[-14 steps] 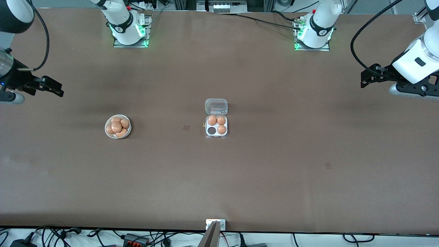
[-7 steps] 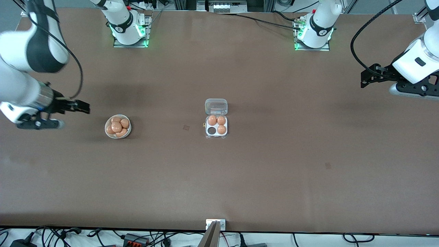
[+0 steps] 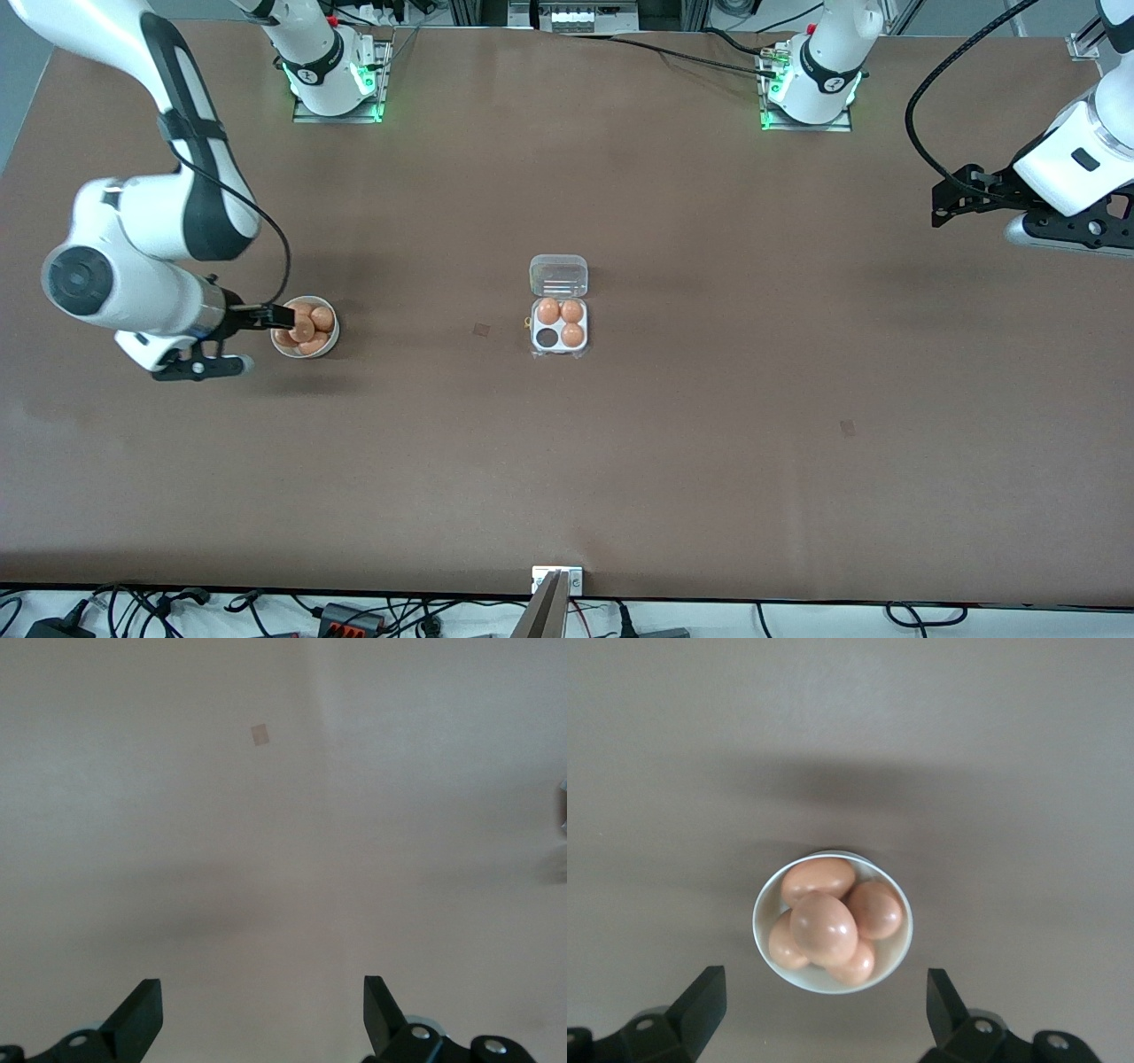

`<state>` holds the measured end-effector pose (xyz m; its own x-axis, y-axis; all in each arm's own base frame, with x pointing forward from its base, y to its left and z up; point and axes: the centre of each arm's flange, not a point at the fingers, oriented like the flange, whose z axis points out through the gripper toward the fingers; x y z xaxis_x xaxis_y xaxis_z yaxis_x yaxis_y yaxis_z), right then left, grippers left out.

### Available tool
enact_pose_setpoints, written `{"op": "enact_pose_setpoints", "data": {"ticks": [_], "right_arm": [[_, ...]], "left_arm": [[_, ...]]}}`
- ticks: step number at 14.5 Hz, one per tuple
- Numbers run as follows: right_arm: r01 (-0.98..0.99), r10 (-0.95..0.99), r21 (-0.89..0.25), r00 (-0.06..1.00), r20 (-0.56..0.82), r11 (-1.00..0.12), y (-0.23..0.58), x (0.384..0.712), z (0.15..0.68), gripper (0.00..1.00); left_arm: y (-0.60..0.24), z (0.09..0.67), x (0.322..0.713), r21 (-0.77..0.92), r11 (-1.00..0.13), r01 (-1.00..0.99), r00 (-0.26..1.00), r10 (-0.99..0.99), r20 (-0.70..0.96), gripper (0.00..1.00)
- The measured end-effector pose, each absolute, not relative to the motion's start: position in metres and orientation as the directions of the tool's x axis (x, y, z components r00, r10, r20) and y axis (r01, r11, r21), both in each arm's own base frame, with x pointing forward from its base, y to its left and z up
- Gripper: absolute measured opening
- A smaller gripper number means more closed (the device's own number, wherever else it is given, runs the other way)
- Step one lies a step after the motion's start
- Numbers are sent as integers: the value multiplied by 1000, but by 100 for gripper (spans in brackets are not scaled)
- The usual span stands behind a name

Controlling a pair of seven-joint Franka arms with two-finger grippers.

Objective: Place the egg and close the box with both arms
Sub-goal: 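Move the right gripper over the white bowl of brown eggs, then lower the right gripper into the bowl and grasp one brown egg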

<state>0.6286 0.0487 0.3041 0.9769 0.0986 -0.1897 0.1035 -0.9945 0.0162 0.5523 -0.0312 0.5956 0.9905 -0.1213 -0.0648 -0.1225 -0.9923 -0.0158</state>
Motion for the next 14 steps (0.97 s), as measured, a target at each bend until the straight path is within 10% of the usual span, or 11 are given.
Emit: {"op": "enact_pose_setpoints", "data": {"ticks": [8,14], "right_arm": [[121,112,15,958,-265,-993,59,624,253,100],[119,110,14,953,-281,-993,57,623,242,82]], "left_arm": [[-31,596,552,-16,-992,-123,990,-122,-65,100],[-31,596,552,-16,-992,-123,990,-122,-65,100]]}}
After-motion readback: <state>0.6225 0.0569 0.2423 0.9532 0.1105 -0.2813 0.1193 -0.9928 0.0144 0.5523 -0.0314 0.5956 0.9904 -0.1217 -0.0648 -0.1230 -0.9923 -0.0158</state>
